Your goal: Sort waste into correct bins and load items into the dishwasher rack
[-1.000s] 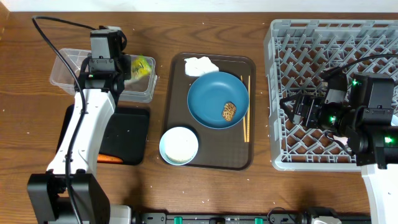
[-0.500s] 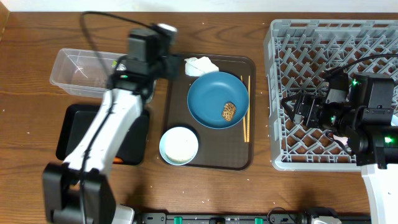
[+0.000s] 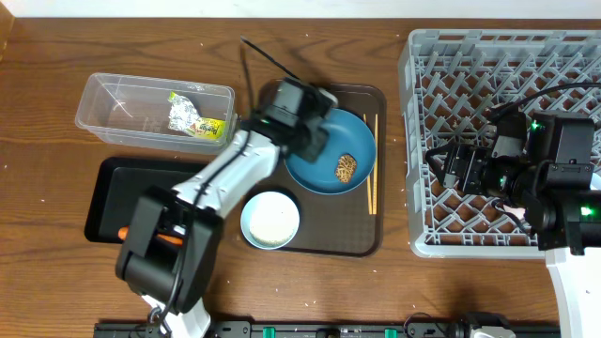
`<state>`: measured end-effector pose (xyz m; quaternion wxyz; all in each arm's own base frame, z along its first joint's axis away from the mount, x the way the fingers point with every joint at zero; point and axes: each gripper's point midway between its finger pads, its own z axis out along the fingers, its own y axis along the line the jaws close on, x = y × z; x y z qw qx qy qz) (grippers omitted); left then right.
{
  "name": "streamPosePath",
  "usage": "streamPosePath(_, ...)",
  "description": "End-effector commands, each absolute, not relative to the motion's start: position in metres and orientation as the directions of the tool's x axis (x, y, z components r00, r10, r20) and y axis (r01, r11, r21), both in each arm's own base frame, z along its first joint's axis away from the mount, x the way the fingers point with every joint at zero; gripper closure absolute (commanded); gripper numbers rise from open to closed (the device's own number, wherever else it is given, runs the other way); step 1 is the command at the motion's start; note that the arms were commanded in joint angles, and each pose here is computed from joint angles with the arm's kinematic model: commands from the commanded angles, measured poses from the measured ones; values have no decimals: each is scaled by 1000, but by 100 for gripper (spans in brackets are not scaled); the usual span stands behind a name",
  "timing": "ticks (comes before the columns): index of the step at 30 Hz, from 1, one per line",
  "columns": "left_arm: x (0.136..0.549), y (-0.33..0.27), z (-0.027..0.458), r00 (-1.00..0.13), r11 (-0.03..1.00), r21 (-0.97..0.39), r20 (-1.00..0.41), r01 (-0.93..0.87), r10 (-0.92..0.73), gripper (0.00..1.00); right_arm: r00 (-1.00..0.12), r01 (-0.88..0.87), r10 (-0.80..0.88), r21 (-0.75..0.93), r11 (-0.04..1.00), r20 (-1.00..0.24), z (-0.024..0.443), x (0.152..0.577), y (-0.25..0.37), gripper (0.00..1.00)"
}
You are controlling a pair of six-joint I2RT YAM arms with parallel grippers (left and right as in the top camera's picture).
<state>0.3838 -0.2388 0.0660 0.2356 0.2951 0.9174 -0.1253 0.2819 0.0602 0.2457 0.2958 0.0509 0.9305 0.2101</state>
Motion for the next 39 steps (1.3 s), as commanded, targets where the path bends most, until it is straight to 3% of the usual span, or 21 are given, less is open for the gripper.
streamPosePath(1,364,-251,65,-740,792,-123,-462,599,488,94,-816,-48,202,412,910,-541,249,283,62,20)
streamPosePath(10,319,-244,45,-880,873,-190,-260,449,397,94,-816,-48,202,411,910,-541,249,283,62,19)
streamPosePath(14,299,-245,42,-887,865,-214,-194,455,419,93,-817,-48,202,412,910,-541,249,282,62,18)
streamPosePath(23,271,-260,48,-880,836,-277,-144,474,452,94,-816,-47,201,410,911,-541,249,283,62,18)
streamPosePath(28,297,-250,68,-884,858,-233,-226,458,410,94,-813,-42,202,402,915,-546,249,284,60,17)
streamPosePath(31,338,-240,99,-869,885,-186,-356,426,343,74,-812,-40,203,399,916,-547,249,284,60,17)
streamPosePath(37,429,-209,144,-744,926,-87,-626,368,236,61,-812,-36,204,395,918,-547,248,284,59,16)
streamPosePath(39,451,-203,144,-709,930,-77,-671,358,218,44,-811,-37,204,395,918,-548,249,284,59,16)
